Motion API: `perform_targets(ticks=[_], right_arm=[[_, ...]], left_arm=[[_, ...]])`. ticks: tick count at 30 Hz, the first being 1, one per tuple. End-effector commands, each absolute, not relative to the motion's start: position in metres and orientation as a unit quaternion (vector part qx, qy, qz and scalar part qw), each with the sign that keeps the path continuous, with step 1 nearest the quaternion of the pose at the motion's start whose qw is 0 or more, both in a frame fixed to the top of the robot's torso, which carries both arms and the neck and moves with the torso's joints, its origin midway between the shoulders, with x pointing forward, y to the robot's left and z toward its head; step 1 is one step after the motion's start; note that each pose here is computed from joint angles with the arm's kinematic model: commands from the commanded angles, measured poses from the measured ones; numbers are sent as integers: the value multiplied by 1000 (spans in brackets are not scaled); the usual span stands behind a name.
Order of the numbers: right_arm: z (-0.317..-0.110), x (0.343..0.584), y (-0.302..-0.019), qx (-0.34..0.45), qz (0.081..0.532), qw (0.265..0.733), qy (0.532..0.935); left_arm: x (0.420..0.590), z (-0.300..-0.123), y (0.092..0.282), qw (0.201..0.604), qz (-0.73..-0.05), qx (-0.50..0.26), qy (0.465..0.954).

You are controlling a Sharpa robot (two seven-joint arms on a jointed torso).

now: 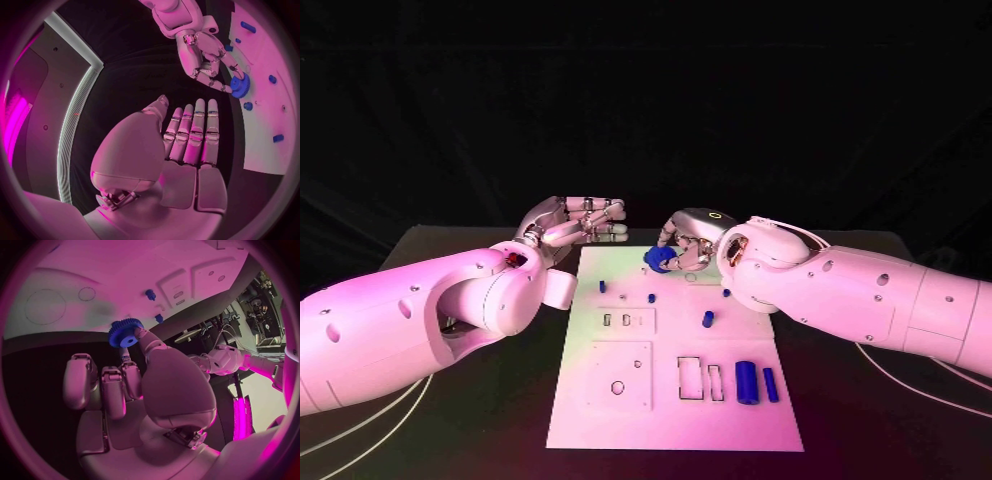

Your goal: Assemble the parts on the task board

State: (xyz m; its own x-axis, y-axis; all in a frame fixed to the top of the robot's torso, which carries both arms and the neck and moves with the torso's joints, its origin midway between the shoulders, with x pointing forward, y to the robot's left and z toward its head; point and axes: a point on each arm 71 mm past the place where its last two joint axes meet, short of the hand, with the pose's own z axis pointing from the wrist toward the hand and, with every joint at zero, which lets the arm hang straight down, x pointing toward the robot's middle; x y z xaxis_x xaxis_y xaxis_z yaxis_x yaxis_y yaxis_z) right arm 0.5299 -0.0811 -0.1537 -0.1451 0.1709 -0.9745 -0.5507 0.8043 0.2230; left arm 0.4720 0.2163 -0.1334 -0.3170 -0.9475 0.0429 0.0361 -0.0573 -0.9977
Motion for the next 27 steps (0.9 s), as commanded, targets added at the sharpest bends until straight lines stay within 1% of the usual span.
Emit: perform_targets(ticks=[1, 9, 27], right_arm=[[-155, 529, -77, -144, 269, 658, 689], [-163, 531, -64, -150, 269, 664, 681], [-183, 533, -47, -153, 266, 648, 697]], left_arm=[[471, -132, 214, 404, -604, -411, 550], [470, -132, 214, 404, -604, -411, 550], [470, -132, 211, 402, -606, -409, 550]])
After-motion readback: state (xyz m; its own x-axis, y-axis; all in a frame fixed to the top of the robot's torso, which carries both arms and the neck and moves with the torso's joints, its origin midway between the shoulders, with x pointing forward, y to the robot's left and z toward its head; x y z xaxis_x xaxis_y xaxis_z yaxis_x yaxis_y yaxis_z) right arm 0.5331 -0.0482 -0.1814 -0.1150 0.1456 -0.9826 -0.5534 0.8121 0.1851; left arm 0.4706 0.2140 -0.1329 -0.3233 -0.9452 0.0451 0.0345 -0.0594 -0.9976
